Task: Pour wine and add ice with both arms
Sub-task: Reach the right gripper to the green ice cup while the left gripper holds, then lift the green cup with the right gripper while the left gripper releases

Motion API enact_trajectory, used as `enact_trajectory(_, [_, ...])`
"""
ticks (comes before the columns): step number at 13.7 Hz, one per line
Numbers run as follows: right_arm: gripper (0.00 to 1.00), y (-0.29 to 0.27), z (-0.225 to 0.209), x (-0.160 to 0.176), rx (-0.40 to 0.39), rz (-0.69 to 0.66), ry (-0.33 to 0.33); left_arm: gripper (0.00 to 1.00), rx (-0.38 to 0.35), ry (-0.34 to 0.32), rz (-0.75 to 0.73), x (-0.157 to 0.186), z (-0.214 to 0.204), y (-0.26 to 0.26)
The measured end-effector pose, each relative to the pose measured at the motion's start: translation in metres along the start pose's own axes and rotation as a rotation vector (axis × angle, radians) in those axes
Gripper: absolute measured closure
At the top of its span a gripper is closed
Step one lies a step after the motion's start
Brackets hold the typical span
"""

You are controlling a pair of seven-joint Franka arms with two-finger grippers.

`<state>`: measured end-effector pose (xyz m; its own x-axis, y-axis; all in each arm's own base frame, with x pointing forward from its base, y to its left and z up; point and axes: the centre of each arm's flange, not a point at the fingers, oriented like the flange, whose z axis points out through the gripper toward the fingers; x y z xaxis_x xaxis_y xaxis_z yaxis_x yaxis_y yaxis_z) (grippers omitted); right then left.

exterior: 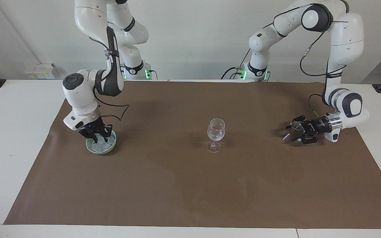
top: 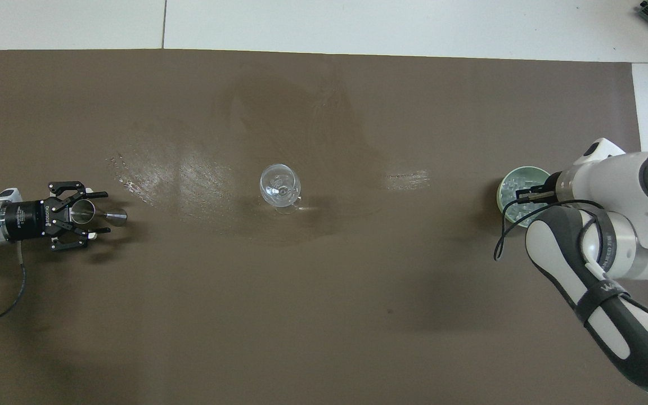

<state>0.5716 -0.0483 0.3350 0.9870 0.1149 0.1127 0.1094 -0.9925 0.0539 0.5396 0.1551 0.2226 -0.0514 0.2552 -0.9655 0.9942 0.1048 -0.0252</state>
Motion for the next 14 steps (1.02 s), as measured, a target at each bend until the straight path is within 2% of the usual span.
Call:
enact_trajectory(1, [0.78, 0.000, 0.000, 0.000, 0.000, 0.000, 0.000, 0.02, -0.002, 0.007, 0.008, -0.002, -0.003, 0.002])
enact_trajectory(2, [0.78, 0.000, 0.000, 0.000, 0.000, 0.000, 0.000, 0.00, 0.002, 0.021, 0.019, -0.005, -0.006, 0.005])
enact_trajectory(4, [0.78, 0.000, -0.001, 0.001, 0.000, 0.000, 0.000, 0.00, 0.045, 0.088, 0.061, -0.013, -0.018, 0.009])
enact_trajectory(7, [0.78, 0.003, -0.015, 0.009, 0.003, 0.001, -0.016, 0.00, 0.131, 0.232, 0.128, -0.029, -0.044, 0.012])
enact_trajectory(10, [0.78, 0.009, -0.060, 0.027, 0.002, 0.010, -0.005, 0.00, 0.245, 0.404, 0.249, -0.056, -0.069, 0.016])
enact_trajectory(14, [0.78, 0.009, -0.115, 0.034, 0.002, 0.089, 0.073, 0.00, 0.443, 0.596, 0.515, -0.097, -0.087, 0.030])
